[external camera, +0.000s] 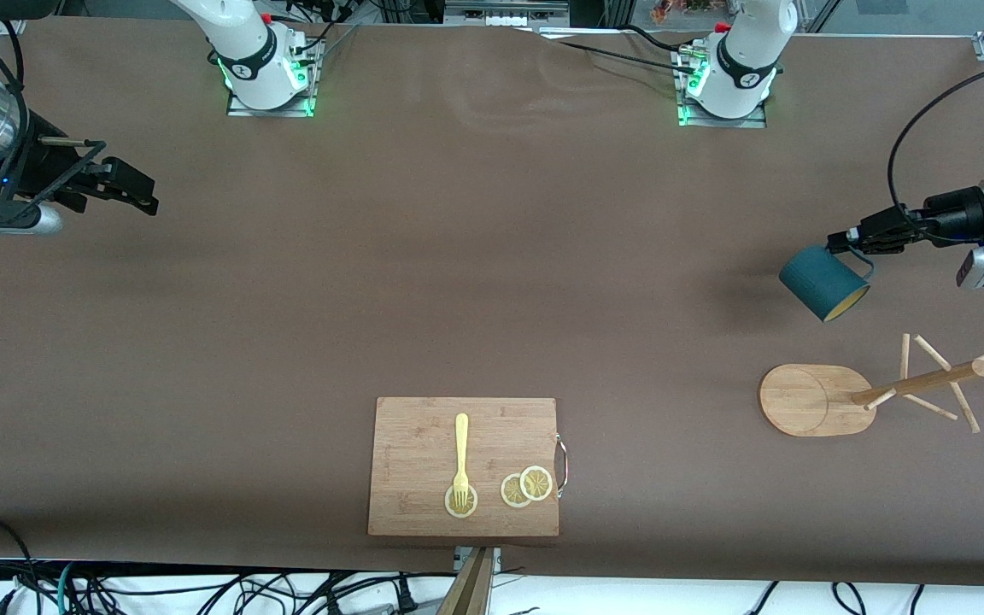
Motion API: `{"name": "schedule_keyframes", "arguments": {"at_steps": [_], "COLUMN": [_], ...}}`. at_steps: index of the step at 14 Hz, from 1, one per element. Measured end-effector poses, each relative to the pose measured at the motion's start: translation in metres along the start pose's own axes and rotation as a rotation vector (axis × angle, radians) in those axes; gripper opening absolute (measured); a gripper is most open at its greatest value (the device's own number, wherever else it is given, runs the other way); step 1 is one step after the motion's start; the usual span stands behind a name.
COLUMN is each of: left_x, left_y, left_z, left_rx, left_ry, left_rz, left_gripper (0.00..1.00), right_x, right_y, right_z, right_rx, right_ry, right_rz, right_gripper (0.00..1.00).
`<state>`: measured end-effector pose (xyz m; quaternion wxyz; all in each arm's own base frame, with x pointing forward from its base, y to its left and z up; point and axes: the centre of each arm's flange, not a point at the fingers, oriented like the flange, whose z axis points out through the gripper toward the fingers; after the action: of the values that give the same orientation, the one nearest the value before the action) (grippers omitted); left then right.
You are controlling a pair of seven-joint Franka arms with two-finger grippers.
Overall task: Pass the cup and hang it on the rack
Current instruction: 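Lift the teal mug with the left gripper and carry it toward the rack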
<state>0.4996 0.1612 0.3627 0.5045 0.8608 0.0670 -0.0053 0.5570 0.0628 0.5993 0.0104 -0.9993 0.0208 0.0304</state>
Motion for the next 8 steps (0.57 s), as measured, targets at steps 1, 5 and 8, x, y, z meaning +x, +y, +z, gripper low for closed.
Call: {"name": "schedule_keyframes", "arguments": {"at_steps": [1, 5, 8], "left_x": [0.0, -0.002, 0.001], "left_y": [-0.003, -0.025, -0.049], "left_z": [-0.002, -0.024, -0.044], "left_rx": [-0.02, -0.146, -0.246], "left_ry": [0.009, 0.062, 0.088], "left_rz": [-0.042, -0.134, -0.168], "left_gripper": [0.21, 0.21, 0.21], "right_x": [0.0, 0.0, 0.0], "right_y": [0.0, 0.0, 0.0], "right_z": [0.0, 0.0, 0.0], "right_rx": [0.0, 0.0, 0.0], "right_ry": [0.0, -0.001, -0.001], "right_rz": [0.0, 0.0, 0.0], "right_gripper": [1.0, 1.0, 1.0]}}
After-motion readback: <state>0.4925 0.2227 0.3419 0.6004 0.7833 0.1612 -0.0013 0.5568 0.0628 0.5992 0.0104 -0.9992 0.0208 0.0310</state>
